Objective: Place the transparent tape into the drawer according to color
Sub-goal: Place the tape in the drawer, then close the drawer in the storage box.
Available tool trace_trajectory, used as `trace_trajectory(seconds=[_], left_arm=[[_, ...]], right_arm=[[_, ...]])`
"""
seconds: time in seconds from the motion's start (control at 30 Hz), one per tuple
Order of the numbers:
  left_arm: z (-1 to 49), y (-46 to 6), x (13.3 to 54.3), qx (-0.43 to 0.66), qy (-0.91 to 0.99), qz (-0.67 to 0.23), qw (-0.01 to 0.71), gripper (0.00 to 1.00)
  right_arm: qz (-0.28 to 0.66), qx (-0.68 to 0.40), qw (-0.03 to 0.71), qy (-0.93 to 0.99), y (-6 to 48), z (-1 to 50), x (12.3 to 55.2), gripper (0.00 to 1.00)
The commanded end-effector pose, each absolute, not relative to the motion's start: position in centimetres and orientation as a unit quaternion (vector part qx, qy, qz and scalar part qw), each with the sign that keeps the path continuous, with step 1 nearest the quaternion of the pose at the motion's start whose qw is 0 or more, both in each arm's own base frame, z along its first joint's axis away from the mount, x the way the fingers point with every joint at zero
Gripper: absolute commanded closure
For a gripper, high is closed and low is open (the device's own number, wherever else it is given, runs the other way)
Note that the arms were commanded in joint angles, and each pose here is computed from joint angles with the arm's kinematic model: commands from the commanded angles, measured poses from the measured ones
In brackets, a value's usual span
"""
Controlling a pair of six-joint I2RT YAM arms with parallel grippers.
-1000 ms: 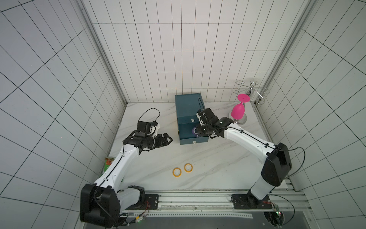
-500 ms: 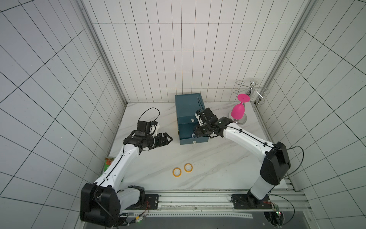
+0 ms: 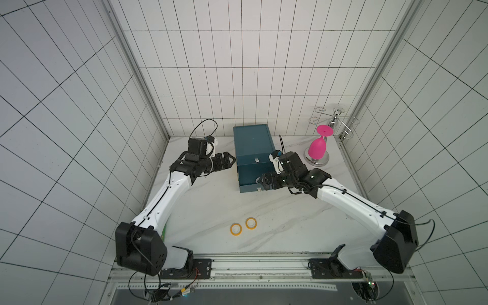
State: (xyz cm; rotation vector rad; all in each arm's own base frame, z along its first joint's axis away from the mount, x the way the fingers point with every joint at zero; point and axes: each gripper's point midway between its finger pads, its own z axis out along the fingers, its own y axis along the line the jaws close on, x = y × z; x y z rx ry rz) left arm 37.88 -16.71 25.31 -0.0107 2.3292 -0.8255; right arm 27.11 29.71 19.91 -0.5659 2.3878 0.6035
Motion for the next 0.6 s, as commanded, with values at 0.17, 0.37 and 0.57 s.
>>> trace_trajectory(seconds=[0.17,0.37,0.57], left_arm=[[26.4,-18.6,43.0,0.013,0.894,-0.259,0.365,0.1],[24.5,-19.1,45.0,0.014,0.906,-0.243,0.346,0.21],[22.3,-19.4,45.5,0.015,0.916,-0.238,0.323,0.33]], right_arm=[[0.267,-0.205,0.308,0.89,30.6,18.7,25.4,0.01],[0.295,-0.207,0.337,0.87,31.4,18.2,24.6,0.01],[0.294,-0.208,0.343,0.868,31.8,16.6,24.4,0.01]])
